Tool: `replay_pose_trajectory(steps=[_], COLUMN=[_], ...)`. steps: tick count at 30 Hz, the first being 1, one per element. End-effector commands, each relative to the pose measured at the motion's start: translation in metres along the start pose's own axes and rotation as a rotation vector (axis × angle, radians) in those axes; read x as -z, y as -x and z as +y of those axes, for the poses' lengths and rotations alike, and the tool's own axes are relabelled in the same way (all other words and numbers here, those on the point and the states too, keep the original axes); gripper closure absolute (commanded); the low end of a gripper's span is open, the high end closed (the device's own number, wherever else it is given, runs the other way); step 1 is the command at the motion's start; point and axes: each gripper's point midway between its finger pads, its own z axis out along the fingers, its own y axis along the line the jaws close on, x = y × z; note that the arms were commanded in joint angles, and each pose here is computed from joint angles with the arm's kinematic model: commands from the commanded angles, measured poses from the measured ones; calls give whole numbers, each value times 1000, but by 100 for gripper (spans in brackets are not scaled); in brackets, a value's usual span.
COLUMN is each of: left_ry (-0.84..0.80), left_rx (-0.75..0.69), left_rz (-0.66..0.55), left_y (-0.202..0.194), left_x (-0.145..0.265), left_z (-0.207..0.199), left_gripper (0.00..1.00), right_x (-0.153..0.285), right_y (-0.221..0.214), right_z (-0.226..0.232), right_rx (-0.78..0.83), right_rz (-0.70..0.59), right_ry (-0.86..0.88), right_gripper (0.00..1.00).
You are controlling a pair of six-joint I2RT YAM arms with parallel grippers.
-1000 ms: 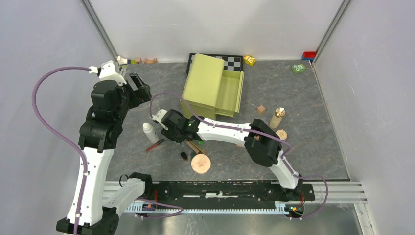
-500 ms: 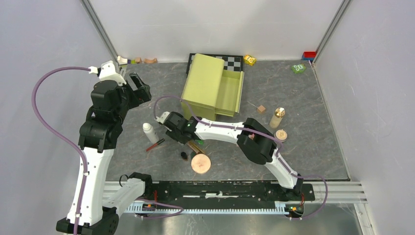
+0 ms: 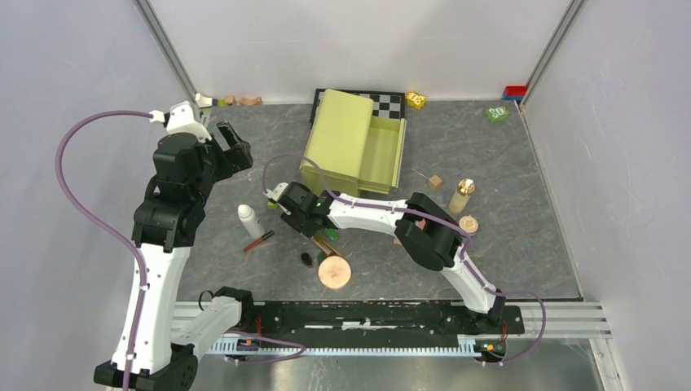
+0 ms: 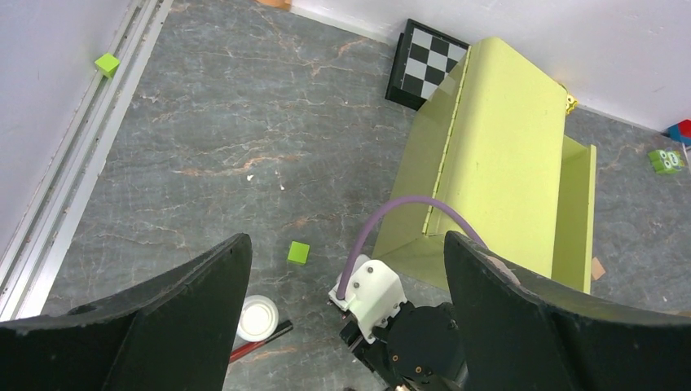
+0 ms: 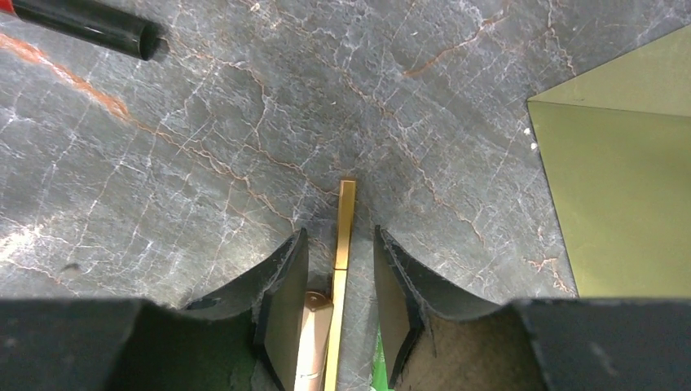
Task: Organize the makeup
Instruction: Pick up the makeup from the center of the board.
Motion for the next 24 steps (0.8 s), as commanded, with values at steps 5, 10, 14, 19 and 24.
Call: replay_pose_trajectory(steps=[5,10,14,19,24], left_ry=[10,6,5,6,6], left_rx=[-20,-15,-15,-15,-17], left_rz=[-27,-27,-27,-34,-40], left_y=[5,5,5,6,7], left_x=[1,1,1,4,6], left_z=[4,3,3,3,4], left_gripper=[6,6,6,6,6], right_x=[-15,-18,-17,3,47], right_y=[-43,-53,-50,-11,63], right_z=[12,14,12,7,7], right_rx=[2,-1,-2,14,10], right_rz=[113,142,134,11,-216], right_ry=[69,81,67,61,77], right_gripper=[61,68,79,91,99])
